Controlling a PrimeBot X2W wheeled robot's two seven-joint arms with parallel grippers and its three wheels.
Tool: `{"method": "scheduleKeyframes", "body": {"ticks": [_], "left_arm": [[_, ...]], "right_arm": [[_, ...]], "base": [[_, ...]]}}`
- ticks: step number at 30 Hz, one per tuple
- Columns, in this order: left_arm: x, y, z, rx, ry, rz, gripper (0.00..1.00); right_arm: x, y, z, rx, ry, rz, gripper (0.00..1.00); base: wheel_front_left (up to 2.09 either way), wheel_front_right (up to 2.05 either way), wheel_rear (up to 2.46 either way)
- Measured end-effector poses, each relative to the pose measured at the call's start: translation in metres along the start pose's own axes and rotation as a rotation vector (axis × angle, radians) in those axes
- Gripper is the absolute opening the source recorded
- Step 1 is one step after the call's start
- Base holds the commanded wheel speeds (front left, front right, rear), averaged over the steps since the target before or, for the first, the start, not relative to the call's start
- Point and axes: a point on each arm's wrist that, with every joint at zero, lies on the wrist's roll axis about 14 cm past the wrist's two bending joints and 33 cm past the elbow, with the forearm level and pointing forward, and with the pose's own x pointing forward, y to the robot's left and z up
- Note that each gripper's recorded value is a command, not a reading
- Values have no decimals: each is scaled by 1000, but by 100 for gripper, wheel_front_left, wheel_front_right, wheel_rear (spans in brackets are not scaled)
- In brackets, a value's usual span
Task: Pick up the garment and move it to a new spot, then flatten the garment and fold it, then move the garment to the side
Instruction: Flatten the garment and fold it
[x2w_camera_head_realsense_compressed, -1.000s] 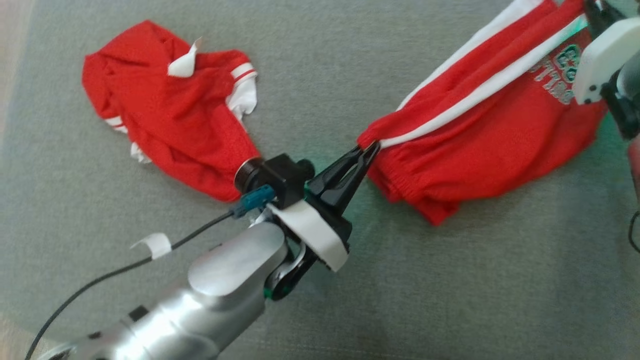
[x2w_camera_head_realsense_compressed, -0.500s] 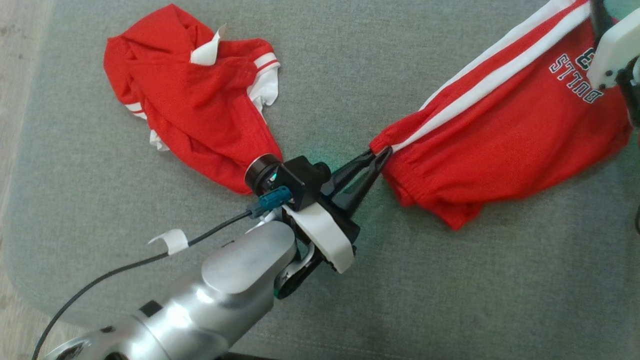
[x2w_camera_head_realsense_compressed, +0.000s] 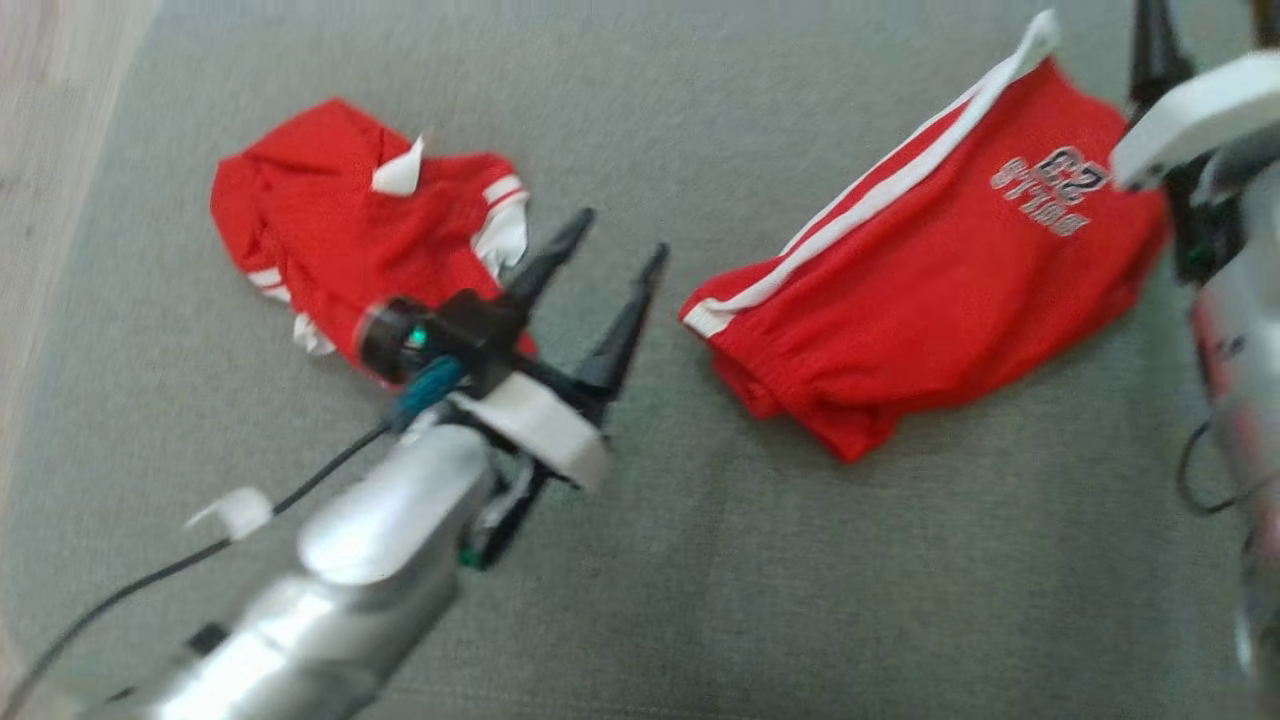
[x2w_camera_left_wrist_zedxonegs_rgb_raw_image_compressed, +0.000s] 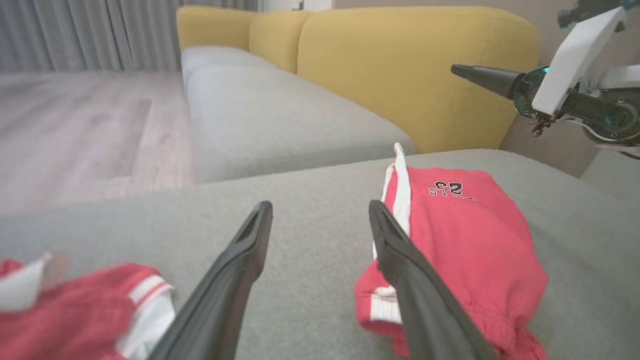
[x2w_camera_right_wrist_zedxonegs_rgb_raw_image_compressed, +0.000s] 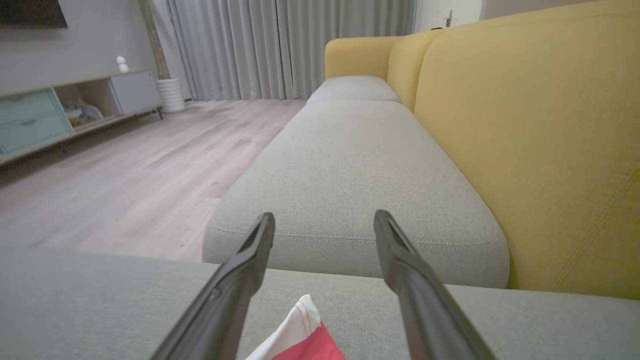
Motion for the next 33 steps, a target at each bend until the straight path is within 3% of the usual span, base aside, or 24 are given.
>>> {"method": "scheduleKeyframes", "body": {"ticks": [2,8,11,20,29,33], "left_arm": [[-6,11,19,73,-54,39,100],[-26,28,54,94,-187,165,100],[-36,29,50,88,-193,194,100],[-78,25,16,52,-154,274,100],[-82,17,6,39,-143,251,100],[-79,17,1,22,-138,243,100]], "right_arm": [[-14,2,8,57,-37,-9,100],[-69,7,36,141,-196,-15,100],[-93,12,27,125,-199,-13,100],[-194,26,-44,179,-82,-71,100],[-199,32,-42,213,-96,-66,100],[-190,34,-59,188,-10,-56,100]], "base": [[0,0,0],[0,0,0],[0,0,0],[0,0,0],[0,0,0],[0,0,0]]}}
